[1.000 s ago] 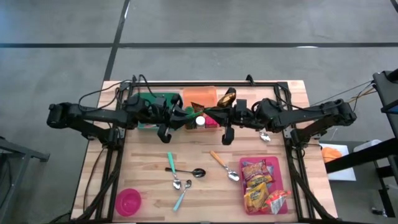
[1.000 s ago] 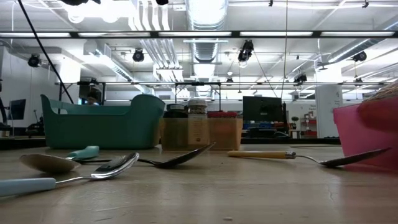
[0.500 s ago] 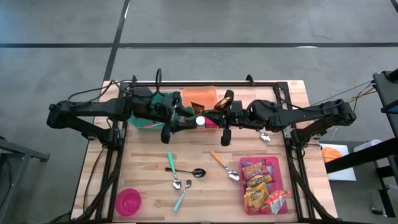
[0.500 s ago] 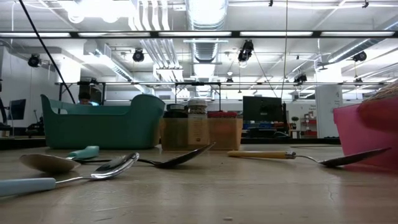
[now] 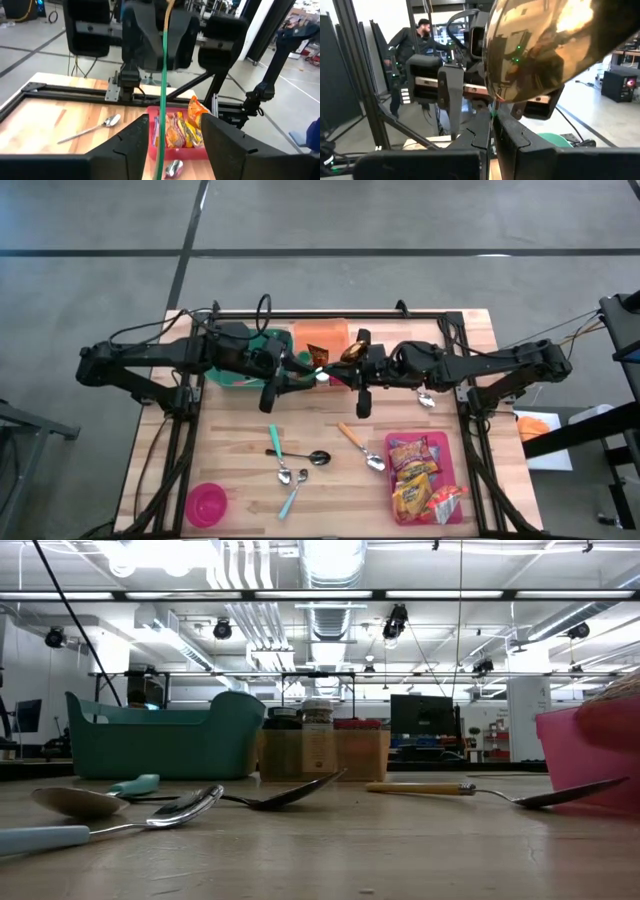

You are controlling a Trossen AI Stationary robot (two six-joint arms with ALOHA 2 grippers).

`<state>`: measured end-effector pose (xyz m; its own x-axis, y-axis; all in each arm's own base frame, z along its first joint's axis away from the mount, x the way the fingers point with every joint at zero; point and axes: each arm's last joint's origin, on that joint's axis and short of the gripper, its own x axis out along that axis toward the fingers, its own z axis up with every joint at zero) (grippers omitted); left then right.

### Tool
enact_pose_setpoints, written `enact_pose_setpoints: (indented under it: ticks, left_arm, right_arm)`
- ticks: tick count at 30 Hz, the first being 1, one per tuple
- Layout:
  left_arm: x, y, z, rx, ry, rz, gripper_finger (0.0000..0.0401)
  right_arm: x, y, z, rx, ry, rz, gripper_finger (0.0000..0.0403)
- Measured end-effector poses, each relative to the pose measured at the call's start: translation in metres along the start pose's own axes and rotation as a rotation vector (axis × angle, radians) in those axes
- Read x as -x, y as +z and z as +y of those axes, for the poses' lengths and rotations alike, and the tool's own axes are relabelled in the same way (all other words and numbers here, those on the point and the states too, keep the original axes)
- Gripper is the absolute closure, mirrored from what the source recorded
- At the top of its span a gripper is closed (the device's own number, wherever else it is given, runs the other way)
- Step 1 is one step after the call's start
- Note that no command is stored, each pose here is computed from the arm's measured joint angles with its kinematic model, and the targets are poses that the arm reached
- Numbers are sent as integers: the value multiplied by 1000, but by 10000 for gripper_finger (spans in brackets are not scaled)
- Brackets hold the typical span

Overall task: Pick & Place Food Item
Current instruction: Put the green spoon into the green bin

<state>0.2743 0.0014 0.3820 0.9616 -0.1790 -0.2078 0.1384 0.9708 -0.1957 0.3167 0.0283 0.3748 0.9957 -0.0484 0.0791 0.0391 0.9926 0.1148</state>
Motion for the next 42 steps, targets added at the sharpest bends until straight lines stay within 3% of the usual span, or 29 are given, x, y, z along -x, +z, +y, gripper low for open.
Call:
enact_pose_setpoints:
  ticks: [13,20,38,42]
  left_arm:
    - [-17,-3,4,6,-10,17,297]
    - [-15,0,3,26,-13,22,391]
    - [-13,-3,5,96,70,85,400]
    - [-9,-1,4,107,92,124,401]
  right_arm:
    - [-4,-5,1,-1,19,9,395]
    - [-4,-5,2,0,48,15,394]
    - [-4,-9,1,27,45,50,393]
    - [-6,-12,2,62,59,63,364]
